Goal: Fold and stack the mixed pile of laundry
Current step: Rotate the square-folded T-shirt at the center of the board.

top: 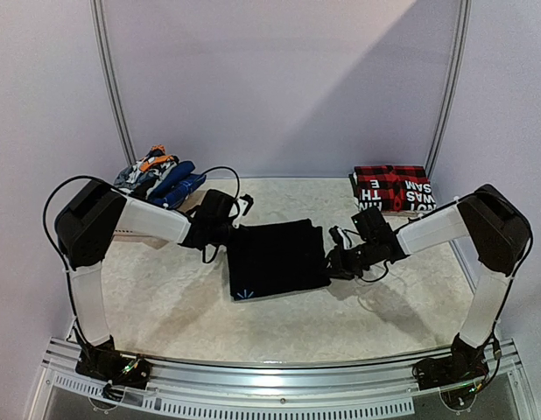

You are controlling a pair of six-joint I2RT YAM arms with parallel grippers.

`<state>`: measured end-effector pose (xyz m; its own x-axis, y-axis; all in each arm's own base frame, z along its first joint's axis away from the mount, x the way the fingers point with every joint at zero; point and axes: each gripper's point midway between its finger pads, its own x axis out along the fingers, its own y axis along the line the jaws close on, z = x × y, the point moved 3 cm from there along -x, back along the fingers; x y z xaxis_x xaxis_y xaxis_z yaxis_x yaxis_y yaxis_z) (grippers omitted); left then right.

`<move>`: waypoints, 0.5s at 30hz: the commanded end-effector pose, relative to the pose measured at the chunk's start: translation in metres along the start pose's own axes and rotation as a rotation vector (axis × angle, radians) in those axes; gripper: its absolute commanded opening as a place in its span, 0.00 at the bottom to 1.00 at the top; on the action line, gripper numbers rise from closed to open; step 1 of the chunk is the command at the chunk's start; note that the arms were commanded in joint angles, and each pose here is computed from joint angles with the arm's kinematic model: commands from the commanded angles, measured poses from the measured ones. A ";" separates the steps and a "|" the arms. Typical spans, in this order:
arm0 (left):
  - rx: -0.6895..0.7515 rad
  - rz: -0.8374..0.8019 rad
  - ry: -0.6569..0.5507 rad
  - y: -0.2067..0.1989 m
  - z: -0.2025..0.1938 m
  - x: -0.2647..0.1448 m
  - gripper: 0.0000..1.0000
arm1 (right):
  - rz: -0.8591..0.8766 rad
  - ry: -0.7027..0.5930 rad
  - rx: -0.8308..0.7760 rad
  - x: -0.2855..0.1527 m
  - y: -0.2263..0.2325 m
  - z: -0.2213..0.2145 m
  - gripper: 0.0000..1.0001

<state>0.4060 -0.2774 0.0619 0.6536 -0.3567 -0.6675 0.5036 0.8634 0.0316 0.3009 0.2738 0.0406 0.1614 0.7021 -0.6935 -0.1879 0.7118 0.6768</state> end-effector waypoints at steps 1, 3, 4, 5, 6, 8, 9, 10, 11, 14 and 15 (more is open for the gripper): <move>0.029 0.032 0.019 0.010 0.006 0.005 0.27 | -0.183 0.229 0.123 0.001 -0.031 -0.076 0.28; 0.042 0.043 0.024 0.012 0.009 0.004 0.27 | -0.186 0.216 0.115 -0.007 -0.027 -0.076 0.28; 0.048 0.046 0.024 0.012 0.010 0.004 0.27 | -0.192 0.214 0.110 -0.010 -0.026 -0.076 0.28; 0.051 0.052 0.023 0.013 0.011 0.003 0.27 | -0.198 0.208 0.104 -0.013 -0.025 -0.075 0.28; 0.053 0.055 0.023 0.013 0.012 0.002 0.27 | -0.200 0.202 0.092 -0.017 -0.022 -0.073 0.28; 0.055 0.057 0.012 0.014 0.016 -0.002 0.27 | -0.199 0.191 0.075 -0.021 -0.018 -0.070 0.29; 0.055 0.056 0.005 0.013 0.019 -0.005 0.28 | -0.197 0.185 0.065 -0.023 -0.015 -0.068 0.29; 0.056 0.055 -0.001 0.013 0.021 -0.009 0.28 | -0.193 0.174 0.053 -0.027 -0.011 -0.064 0.29; 0.059 0.055 -0.008 0.013 0.024 -0.013 0.28 | -0.190 0.166 0.042 -0.029 -0.007 -0.062 0.31; 0.076 0.065 -0.023 0.011 0.034 -0.023 0.29 | -0.163 0.129 -0.014 -0.040 0.011 -0.047 0.34; 0.083 0.070 -0.028 0.009 0.037 -0.027 0.30 | -0.152 0.112 -0.033 -0.044 0.018 -0.041 0.36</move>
<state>0.4142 -0.2749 0.0760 0.6701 -0.3160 -0.6716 0.5068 0.8559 0.1030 0.2461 0.2577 0.0475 0.0472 0.5975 -0.8005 -0.1476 0.7968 0.5860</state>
